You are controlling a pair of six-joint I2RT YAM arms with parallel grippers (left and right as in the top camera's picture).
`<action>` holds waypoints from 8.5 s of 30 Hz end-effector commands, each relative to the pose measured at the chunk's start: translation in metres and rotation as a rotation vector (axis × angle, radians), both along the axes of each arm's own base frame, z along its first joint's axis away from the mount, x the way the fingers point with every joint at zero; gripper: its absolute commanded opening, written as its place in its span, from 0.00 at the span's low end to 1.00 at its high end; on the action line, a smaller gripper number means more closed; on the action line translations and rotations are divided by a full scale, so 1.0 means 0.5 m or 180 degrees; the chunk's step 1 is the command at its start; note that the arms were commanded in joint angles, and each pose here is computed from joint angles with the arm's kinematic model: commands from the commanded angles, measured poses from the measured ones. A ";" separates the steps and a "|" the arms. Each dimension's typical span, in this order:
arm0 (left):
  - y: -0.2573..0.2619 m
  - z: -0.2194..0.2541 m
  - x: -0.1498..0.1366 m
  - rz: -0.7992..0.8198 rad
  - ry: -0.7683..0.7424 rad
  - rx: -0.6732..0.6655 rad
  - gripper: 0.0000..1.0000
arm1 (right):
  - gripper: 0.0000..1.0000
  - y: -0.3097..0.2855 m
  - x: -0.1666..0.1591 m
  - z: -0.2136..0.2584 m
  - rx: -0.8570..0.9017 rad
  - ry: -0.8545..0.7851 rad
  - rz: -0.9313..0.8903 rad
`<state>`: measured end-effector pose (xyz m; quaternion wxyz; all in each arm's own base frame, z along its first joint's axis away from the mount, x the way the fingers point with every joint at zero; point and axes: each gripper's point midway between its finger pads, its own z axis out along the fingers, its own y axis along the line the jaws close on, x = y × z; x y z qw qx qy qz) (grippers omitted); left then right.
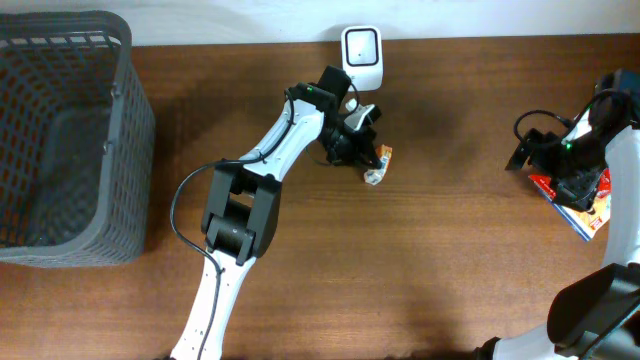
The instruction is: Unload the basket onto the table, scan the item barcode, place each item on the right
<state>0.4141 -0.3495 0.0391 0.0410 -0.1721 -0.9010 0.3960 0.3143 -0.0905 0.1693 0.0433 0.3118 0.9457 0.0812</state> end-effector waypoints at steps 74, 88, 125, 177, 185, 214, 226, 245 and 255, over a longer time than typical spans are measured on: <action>0.052 0.174 0.040 0.0232 -0.1184 0.1597 0.00 | 0.98 0.024 0.042 -0.024 0.0261 -0.0292 0.0060; -0.087 0.027 -0.010 -0.0169 -0.1200 0.1557 0.00 | 0.98 0.025 0.042 -0.024 0.0261 -0.0292 0.0061; 0.433 0.207 0.200 0.1525 -0.1332 0.2741 0.99 | 0.98 0.027 0.057 -0.020 0.0294 -0.0402 0.0074; 0.445 0.200 0.203 0.1548 -0.1301 0.2762 0.99 | 0.04 0.552 0.247 -0.317 0.0684 -0.0510 0.0812; 0.446 0.200 0.203 0.1549 -0.1301 0.2763 0.99 | 0.04 0.477 0.322 -0.174 -0.0150 -0.0773 0.1280; 0.472 0.200 0.209 0.1630 -0.1253 0.2762 0.99 | 0.04 0.473 0.635 0.024 -0.3548 -0.2237 0.3513; 0.474 0.200 0.209 0.1632 -0.1251 0.2764 0.99 | 0.04 0.493 0.631 0.019 -0.3473 -0.2288 0.3599; 0.474 0.198 0.209 0.1628 -0.1245 0.2766 0.99 | 0.04 0.194 0.470 0.191 -0.3156 -0.1645 0.1610; 0.460 0.180 0.201 0.1556 -0.1118 0.2678 0.99 | 0.04 -0.202 0.211 0.024 -0.1288 -0.0340 -0.0275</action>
